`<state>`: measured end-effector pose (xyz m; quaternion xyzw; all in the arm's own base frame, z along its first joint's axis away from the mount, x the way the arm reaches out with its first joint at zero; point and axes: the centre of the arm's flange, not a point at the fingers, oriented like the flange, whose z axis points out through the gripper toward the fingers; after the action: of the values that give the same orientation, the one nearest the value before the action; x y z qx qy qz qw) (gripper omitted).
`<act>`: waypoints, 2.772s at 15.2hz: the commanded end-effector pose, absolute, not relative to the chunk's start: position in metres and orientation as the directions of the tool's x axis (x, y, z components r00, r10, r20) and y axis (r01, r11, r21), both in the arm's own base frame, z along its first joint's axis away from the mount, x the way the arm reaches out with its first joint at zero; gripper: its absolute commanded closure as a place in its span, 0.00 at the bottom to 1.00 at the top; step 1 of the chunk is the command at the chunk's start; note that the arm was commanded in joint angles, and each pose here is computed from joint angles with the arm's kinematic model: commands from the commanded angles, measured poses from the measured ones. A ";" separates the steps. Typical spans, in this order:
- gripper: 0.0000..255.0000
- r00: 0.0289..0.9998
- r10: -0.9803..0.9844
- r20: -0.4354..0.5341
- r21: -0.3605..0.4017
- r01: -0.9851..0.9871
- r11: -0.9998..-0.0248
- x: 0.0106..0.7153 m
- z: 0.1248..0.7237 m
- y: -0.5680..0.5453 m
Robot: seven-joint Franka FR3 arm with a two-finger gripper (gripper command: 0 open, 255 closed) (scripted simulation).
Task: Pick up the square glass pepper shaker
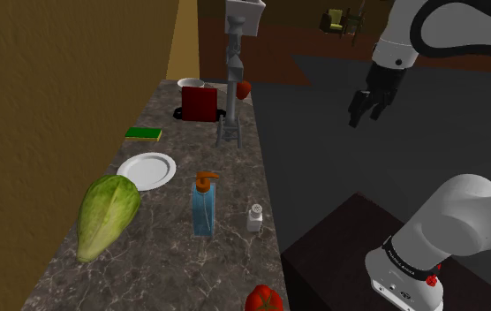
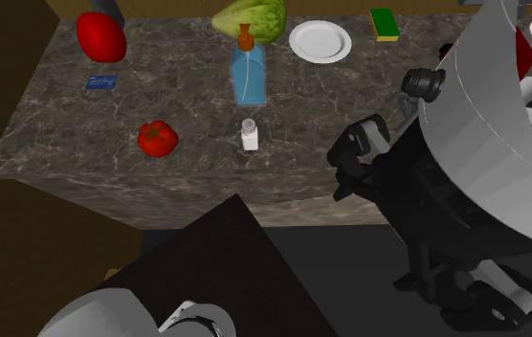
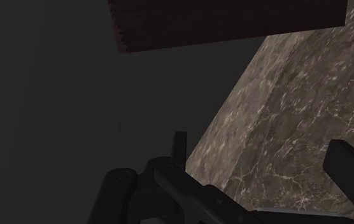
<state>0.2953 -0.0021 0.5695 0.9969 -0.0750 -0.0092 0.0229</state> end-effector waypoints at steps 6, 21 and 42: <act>0.00 0.983 -0.179 -0.026 0.033 -0.178 -0.983 0.300 0.531 0.049; 0.00 0.962 -0.264 -0.063 -0.009 -0.265 -0.964 0.321 0.420 0.203; 1.00 0.944 -0.319 -0.089 -0.034 -0.323 -0.946 0.341 0.309 0.308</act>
<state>0.3406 0.3084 0.3097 0.9855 -0.1629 -0.0411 -0.0242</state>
